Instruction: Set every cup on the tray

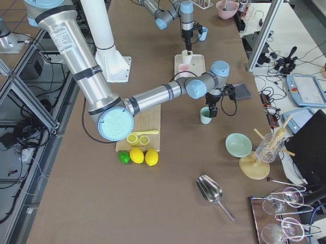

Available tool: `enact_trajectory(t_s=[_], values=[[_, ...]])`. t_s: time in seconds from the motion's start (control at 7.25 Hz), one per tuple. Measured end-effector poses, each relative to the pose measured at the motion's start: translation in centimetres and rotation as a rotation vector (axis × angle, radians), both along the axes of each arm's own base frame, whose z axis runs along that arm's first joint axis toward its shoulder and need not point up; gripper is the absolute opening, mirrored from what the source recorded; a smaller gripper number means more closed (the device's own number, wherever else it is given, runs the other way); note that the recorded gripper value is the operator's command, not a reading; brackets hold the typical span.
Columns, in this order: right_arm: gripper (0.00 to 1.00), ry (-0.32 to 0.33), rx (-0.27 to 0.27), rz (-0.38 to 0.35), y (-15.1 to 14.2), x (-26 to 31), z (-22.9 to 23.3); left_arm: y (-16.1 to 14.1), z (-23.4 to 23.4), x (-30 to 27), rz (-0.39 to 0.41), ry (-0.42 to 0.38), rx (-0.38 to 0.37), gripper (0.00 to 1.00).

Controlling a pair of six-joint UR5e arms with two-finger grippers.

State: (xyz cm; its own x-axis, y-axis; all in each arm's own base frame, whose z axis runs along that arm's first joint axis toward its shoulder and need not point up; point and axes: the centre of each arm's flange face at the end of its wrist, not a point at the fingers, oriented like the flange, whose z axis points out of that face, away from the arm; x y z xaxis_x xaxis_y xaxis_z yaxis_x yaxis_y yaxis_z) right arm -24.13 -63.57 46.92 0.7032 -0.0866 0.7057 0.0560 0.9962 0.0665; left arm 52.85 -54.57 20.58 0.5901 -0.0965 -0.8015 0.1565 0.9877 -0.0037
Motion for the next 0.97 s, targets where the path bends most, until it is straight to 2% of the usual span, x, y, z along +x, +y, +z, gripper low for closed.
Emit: enact_trajectory(t_s=[0.14, 0.28, 0.41, 0.69, 0.97], values=[[0.79, 0.009, -0.014, -0.003, -0.3, -0.1, 1.2, -0.4, -0.2, -0.4, -0.007, 0.0, 0.003, 0.98], [0.63, 0.014, -0.025, -0.003, -0.6, -0.3, 2.4, -1.0, 0.1, -1.0, -0.014, -0.004, 0.005, 0.98], [0.01, 0.015, -0.037, -0.001, -0.8, -0.4, 3.4, -1.6, 1.0, -2.1, -0.019, -0.011, 0.01, 0.98], [0.0, 0.009, -0.048, 0.0, -0.8, -0.7, 4.0, -4.2, 3.9, -7.0, 0.014, -0.029, 0.053, 0.98], [0.0, -0.008, -0.056, -0.008, -0.7, -1.0, 3.8, -7.0, 10.7, -15.3, 0.095, -0.073, 0.129, 0.98]])
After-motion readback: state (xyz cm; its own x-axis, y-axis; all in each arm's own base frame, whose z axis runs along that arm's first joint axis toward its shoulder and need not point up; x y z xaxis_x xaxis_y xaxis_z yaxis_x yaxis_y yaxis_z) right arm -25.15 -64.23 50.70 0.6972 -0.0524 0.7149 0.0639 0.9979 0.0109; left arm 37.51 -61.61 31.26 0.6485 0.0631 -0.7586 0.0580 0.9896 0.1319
